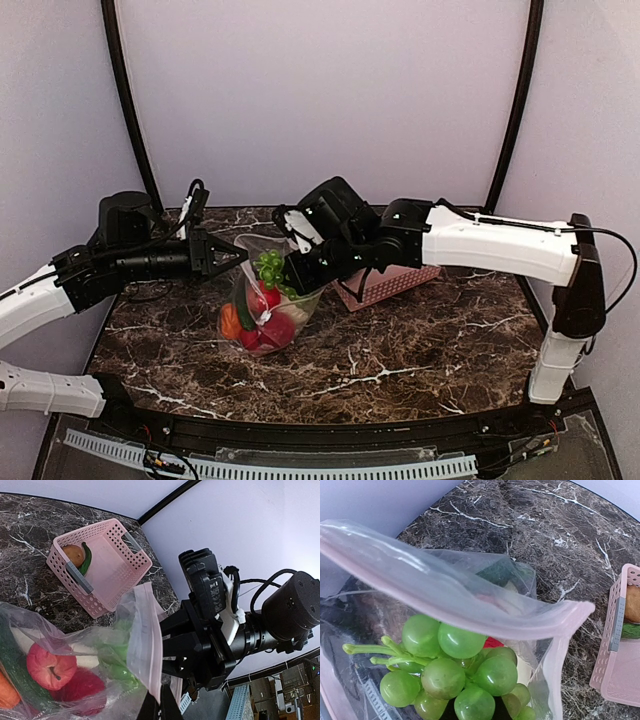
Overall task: Place the food in the zip-top bag and seal the zipper
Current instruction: Place the fake fruit in the zipper food storage bag.
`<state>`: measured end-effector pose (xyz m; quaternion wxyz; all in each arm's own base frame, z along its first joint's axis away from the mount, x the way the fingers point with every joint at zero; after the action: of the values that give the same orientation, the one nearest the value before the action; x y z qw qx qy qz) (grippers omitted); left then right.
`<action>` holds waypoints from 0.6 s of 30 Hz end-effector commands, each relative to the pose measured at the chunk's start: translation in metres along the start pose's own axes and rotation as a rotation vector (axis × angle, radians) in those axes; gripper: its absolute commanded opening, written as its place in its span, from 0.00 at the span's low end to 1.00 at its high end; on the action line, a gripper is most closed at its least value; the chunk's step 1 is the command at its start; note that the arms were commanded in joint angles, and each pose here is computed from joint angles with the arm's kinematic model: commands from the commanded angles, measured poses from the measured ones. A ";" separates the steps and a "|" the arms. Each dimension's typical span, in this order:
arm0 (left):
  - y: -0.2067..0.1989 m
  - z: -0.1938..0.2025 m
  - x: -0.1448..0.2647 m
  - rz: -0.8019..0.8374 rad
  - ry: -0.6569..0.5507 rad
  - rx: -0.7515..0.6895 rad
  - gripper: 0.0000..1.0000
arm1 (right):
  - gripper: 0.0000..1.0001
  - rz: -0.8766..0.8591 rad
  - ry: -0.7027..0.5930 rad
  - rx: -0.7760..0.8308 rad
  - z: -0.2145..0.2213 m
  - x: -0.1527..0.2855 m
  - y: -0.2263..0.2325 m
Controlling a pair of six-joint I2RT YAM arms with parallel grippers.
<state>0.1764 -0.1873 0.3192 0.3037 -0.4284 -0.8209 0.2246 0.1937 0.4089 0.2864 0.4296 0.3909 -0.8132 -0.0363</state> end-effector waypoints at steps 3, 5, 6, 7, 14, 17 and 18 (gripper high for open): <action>-0.003 -0.002 0.008 0.011 -0.022 -0.012 0.01 | 0.11 0.086 -0.018 -0.023 -0.005 -0.003 0.000; -0.003 -0.002 0.008 0.011 -0.023 -0.014 0.01 | 0.19 0.093 -0.022 -0.024 -0.006 -0.003 -0.001; -0.003 -0.002 0.008 0.010 -0.022 -0.013 0.01 | 0.23 0.094 -0.025 -0.023 -0.007 -0.002 0.000; -0.003 -0.002 0.008 0.010 -0.022 -0.013 0.01 | 0.28 0.095 -0.027 -0.023 -0.008 -0.002 0.000; -0.003 -0.002 0.009 0.009 -0.023 -0.014 0.01 | 0.42 0.092 -0.034 -0.017 -0.009 0.003 0.001; -0.003 -0.002 0.009 0.008 -0.023 -0.013 0.01 | 0.47 0.089 -0.037 -0.014 -0.010 0.004 0.002; -0.003 -0.002 0.009 0.008 -0.023 -0.014 0.01 | 0.50 0.088 -0.037 -0.012 -0.010 0.005 0.002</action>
<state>0.1753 -0.1863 0.3202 0.3023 -0.4284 -0.8213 0.2249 0.2000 0.4080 0.2856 0.4323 0.3492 -0.8310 -0.0246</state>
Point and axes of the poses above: each gripper's point midway between its finger pads, its own x axis back along the fingers, its own y axis along the line the jaws close on, z = x × y, the point moved 9 cm from there along x, back along the fingers, and after that the axes turned 11 degrees about -x, right-handed, at the moved point
